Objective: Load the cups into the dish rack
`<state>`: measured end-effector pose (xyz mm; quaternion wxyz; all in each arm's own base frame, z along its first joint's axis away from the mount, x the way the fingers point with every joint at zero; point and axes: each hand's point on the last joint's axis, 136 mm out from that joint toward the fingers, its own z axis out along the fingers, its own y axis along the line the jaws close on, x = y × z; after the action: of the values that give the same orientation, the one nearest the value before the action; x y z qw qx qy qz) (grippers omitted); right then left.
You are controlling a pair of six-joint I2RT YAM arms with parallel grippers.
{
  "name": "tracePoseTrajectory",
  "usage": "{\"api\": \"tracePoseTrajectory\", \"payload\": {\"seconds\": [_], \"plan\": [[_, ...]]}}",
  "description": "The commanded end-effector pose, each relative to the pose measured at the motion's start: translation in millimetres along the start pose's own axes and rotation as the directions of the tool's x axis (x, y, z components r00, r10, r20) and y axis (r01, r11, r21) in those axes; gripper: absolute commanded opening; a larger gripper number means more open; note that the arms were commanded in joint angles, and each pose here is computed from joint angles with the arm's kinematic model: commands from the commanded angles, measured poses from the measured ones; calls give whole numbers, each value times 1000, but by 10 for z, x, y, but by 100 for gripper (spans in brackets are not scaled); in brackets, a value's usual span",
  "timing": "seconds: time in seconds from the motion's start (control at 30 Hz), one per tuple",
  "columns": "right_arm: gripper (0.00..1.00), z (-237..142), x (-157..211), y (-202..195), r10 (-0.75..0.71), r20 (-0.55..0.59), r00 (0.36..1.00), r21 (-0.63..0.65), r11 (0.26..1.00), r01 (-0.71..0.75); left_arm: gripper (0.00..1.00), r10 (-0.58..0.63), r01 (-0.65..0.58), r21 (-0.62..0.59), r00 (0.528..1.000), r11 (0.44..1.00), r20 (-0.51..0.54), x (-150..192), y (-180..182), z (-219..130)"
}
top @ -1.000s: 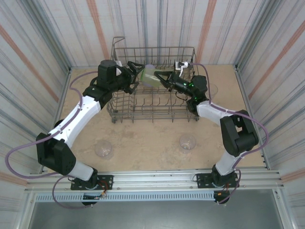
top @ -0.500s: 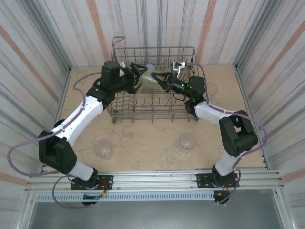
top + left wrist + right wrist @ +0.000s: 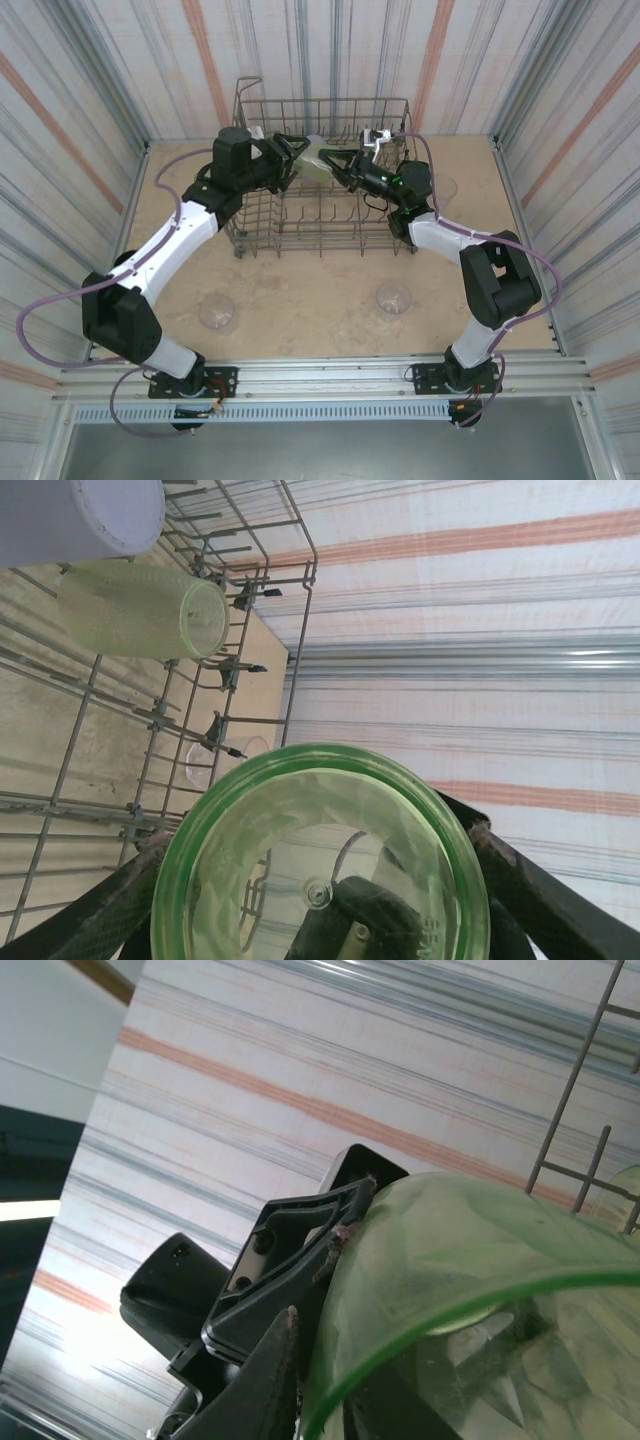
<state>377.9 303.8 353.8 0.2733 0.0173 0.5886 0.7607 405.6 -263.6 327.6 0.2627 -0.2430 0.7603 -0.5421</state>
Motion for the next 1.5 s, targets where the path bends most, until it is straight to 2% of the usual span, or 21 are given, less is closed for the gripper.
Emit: {"api": "tracePoseTrajectory", "payload": {"seconds": [0.0,0.07,0.17,0.4,0.5,0.6,0.73,0.93,1.13,1.23,1.3,1.47], "plan": [[35,11,50,50,-19,-24,1000,-16,1000,19,0,77,-75,75,997,994,-26,88,-256,15],[53,-8,42,54,-22,-28,999,-9,1000,22,0,101,-99,88,995,991,-16,76,-319,3],[68,-64,19,69,-27,-25,999,1,1000,27,0,136,-137,106,991,985,10,27,-434,-4],[86,-363,-77,64,-66,9,998,118,991,64,0,229,-233,89,972,968,57,-55,-634,18],[92,-561,-115,10,-102,23,994,240,966,94,0,262,-267,80,962,960,72,-74,-683,69],[99,-804,-153,-55,-156,28,987,399,907,132,0,307,-311,55,949,949,74,-72,-715,149],[99,-1218,-245,-104,-218,50,975,596,789,146,0,372,-375,26,925,927,80,-53,-765,302],[99,-1882,-410,-97,-311,136,941,761,641,101,0,506,-504,-42,859,863,80,-6,-819,607],[99,-2325,-454,30,-418,162,894,837,537,100,0,655,-645,-115,750,756,93,-49,-825,1013],[99,-2473,-450,125,-463,157,872,862,496,108,0,683,-673,-124,725,729,85,-78,-786,1275],[99,-2542,-441,135,-474,155,867,873,477,104,0,709,-699,-123,700,705,84,-83,-763,1449],[99,-2693,-408,108,-500,153,853,893,439,97,0,791,-782,-119,605,612,98,-1,-757,1787]]}}
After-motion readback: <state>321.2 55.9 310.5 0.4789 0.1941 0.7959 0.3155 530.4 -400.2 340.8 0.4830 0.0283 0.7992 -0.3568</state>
